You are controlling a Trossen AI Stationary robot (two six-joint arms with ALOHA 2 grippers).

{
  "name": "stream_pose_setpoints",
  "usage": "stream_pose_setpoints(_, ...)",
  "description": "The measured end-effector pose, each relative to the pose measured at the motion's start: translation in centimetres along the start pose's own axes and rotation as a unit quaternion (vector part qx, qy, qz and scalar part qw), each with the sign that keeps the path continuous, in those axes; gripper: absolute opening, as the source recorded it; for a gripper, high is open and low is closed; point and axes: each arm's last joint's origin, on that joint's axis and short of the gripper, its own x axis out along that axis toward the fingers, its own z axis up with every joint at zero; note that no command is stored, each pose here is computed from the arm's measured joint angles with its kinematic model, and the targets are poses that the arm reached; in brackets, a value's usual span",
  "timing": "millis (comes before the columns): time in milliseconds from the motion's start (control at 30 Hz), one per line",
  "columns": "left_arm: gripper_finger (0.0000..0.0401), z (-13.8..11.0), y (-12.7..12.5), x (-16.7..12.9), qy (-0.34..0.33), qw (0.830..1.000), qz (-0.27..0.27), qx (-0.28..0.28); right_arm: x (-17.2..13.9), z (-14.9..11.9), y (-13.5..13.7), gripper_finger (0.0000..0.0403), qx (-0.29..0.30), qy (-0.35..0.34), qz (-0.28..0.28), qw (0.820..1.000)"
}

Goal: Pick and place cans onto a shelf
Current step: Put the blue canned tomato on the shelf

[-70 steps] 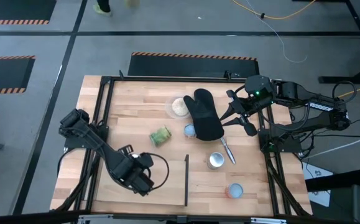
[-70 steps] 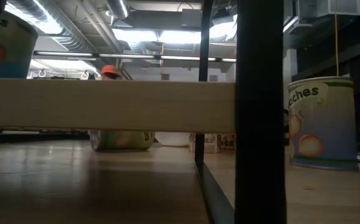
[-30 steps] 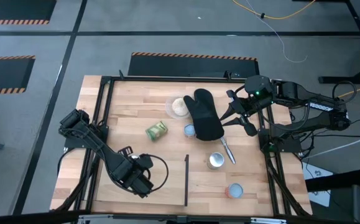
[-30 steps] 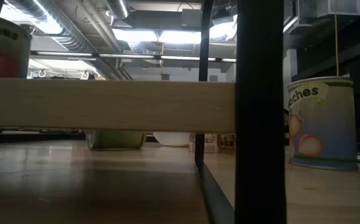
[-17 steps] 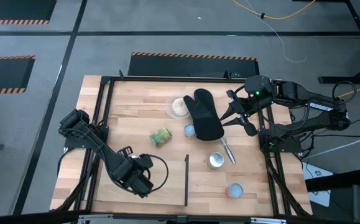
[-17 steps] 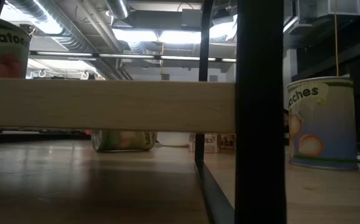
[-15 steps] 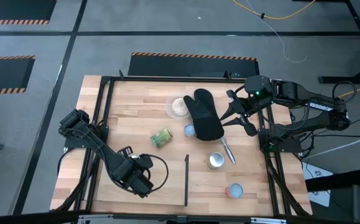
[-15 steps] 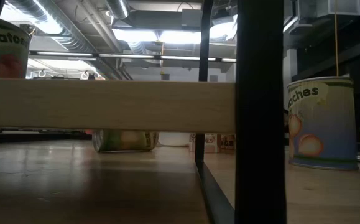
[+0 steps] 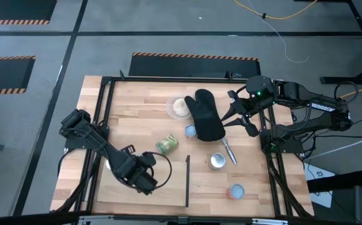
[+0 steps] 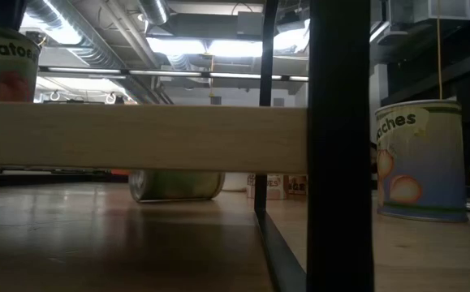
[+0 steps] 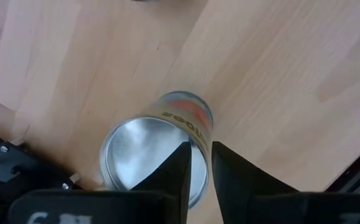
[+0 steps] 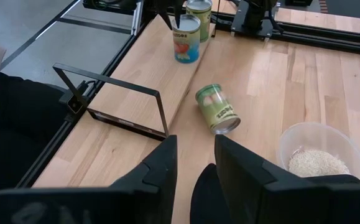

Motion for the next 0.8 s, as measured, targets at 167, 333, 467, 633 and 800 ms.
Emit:
stream_pose_setpoints(167, 0.0057, 0.3, 0.1, 0.0, 0.001, 1.000, 0.000, -0.012, 0.0, 0.0, 0.0, 0.0112, 0.000, 0.000, 0.000, 1.000)
stream_pose_setpoints(333, 0.0057, 0.9, 0.4, 0.1, 0.002, 0.999, 0.002, -0.053, 0.0, 0.0, 0.0, 0.0112, 0.000, 0.000, 0.000, 1.000)
stream_pose_setpoints(467, 0.0057, 1.2, 0.6, 0.2, 0.002, 0.997, 0.003, -0.080, 0.0, 0.0, 0.0, 0.0112, 0.000, 0.000, 0.000, 1.000)
stream_pose_setpoints(633, 0.0057, 1.6, 0.8, 0.3, 0.003, 0.993, 0.003, -0.117, 0.0, 0.0, 0.0, 0.0112, 0.000, 0.000, 0.000, 1.000)
stream_pose_setpoints(800, 0.0057, 1.7, 0.8, 0.3, 0.019, 0.992, -0.002, -0.125, 0.0, 0.0, 0.0, 0.0112, 0.000, 0.000, 0.000, 1.000)
